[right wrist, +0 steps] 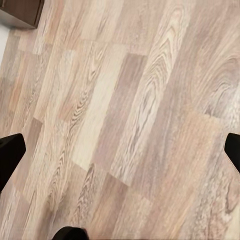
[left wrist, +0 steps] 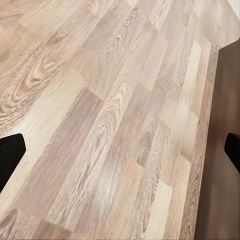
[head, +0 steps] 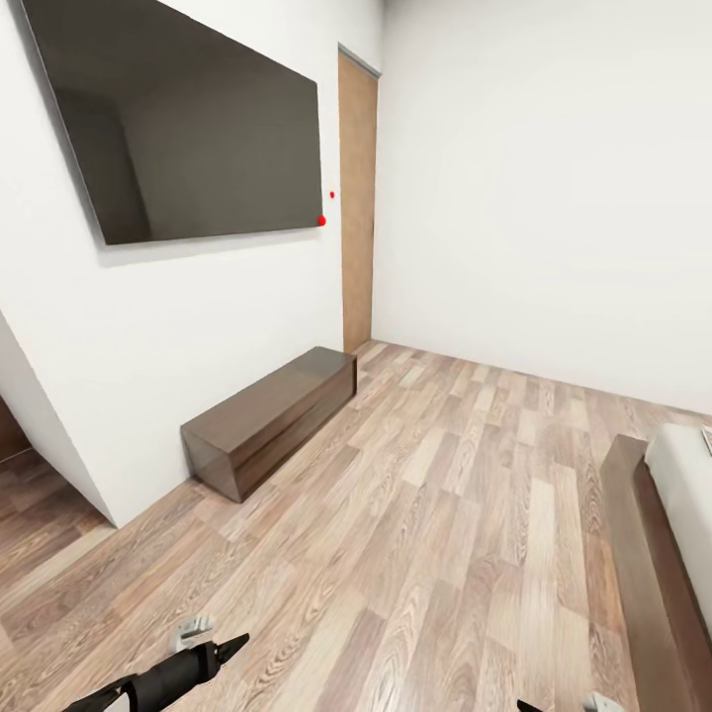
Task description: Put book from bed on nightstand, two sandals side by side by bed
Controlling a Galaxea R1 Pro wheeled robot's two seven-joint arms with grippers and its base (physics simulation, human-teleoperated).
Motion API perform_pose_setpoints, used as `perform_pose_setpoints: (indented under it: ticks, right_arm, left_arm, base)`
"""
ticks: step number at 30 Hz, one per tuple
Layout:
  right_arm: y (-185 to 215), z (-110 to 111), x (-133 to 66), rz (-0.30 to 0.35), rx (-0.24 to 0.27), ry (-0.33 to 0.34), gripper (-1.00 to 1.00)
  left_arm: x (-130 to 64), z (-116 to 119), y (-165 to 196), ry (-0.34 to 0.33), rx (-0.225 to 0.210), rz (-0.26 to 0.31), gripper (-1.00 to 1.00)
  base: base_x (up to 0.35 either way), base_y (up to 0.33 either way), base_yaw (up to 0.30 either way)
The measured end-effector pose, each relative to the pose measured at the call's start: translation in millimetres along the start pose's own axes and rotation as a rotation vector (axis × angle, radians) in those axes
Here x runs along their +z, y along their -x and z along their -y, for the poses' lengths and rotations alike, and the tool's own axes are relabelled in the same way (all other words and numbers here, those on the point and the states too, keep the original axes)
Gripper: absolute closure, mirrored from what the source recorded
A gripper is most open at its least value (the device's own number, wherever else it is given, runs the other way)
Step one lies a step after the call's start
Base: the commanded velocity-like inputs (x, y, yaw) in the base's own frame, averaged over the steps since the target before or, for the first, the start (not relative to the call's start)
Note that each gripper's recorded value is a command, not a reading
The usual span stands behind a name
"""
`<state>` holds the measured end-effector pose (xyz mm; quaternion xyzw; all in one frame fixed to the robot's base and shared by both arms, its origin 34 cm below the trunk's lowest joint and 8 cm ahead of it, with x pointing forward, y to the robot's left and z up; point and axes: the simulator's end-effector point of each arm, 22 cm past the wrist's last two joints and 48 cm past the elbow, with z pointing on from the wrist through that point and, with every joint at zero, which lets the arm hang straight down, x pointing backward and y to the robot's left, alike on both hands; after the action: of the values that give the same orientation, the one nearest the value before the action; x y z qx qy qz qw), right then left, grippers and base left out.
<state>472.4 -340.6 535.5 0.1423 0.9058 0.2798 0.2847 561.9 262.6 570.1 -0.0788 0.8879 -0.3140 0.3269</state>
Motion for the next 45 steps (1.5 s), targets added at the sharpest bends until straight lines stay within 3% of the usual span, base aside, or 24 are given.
perform_pose_setpoints:
  ticks: [19,45]
  right_arm:
    - [-0.1,-0.2,0.0,0.0,0.0,0.001,-1.0]
    - [-0.1,-0.3,0.0,0.0,0.0,0.001,-1.0]
  left_arm:
    - [0.1,0.1,0.1,0.0,0.001,0.001,-1.0]
    - [0.0,0.5,0.4,-0.003,0.002,0.002,-1.0]
  base:
    - [0.331,-0.008,0.0]
    - [0.298,-0.122,-0.065]
